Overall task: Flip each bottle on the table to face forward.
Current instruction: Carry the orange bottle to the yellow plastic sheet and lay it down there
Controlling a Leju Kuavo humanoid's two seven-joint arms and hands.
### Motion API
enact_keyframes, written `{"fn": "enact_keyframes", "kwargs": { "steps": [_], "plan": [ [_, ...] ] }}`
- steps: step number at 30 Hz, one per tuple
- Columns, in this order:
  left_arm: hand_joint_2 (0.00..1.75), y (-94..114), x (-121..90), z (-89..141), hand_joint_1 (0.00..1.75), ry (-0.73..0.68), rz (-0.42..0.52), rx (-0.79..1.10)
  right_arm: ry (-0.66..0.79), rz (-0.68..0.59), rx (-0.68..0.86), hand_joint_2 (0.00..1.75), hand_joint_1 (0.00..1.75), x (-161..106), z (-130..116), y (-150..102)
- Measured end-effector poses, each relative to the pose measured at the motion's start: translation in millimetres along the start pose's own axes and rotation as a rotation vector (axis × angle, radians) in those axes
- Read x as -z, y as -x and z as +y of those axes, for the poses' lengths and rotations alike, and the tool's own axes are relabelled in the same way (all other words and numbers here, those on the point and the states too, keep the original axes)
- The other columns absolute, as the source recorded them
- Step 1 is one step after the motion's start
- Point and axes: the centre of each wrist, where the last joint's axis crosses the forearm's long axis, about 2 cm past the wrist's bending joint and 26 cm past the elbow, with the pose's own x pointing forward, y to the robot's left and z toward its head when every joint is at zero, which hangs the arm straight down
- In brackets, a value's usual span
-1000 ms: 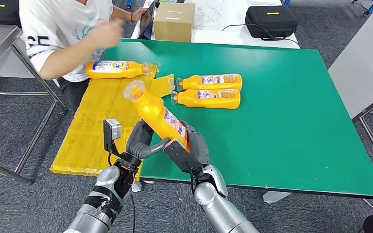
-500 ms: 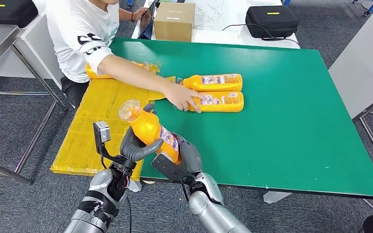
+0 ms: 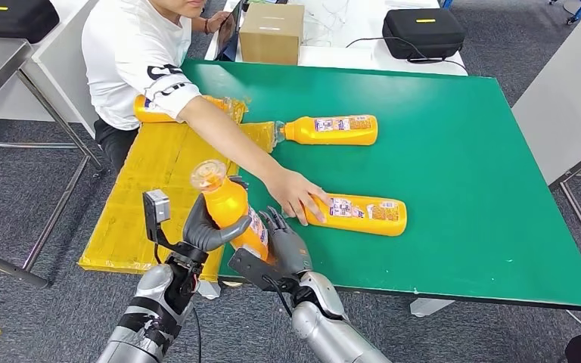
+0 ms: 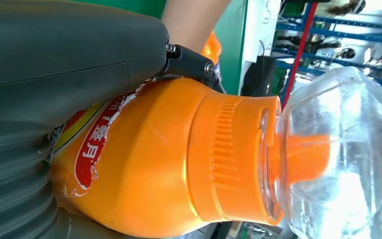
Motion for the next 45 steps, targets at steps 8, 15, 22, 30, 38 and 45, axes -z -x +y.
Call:
{"fn": "enact_keyframes", "kwargs": {
  "steps": [8, 15, 22, 30, 38, 45],
  "plan": [
    [1.75, -15, 3, 13, 1.75, -0.095, -0.065, 0.061, 0.153, -0.015, 0.132, 1.75, 0.00, 2, -18, 1],
    [1.75, -23, 3, 22, 1.75, -0.140, -0.105, 0.160, 0.229, -0.028, 0.169, 1.75, 0.00, 4, -31, 2],
    [1.75, -59, 20, 52, 1.75, -0.231, -0.190, 0.895, 0.346, -0.064, 0.277, 1.75, 0.00, 5, -53, 2],
    [1.75, -80, 40, 89, 1.75, -0.142, -0.152, 1.510, 0.425, -0.115, 0.382, 1.75, 0.00, 6, -71, -2],
    [1.75, -52, 11, 127, 1.75, 0.155, 0.165, 1.801, 0.453, -0.163, 0.442, 1.75, 0.00, 5, -78, -3],
    [1.75, -47, -3, 143, 1.75, 0.232, 0.296, 1.848, 0.463, -0.178, 0.450, 1.75, 0.00, 4, -81, -5]
  ]
}}
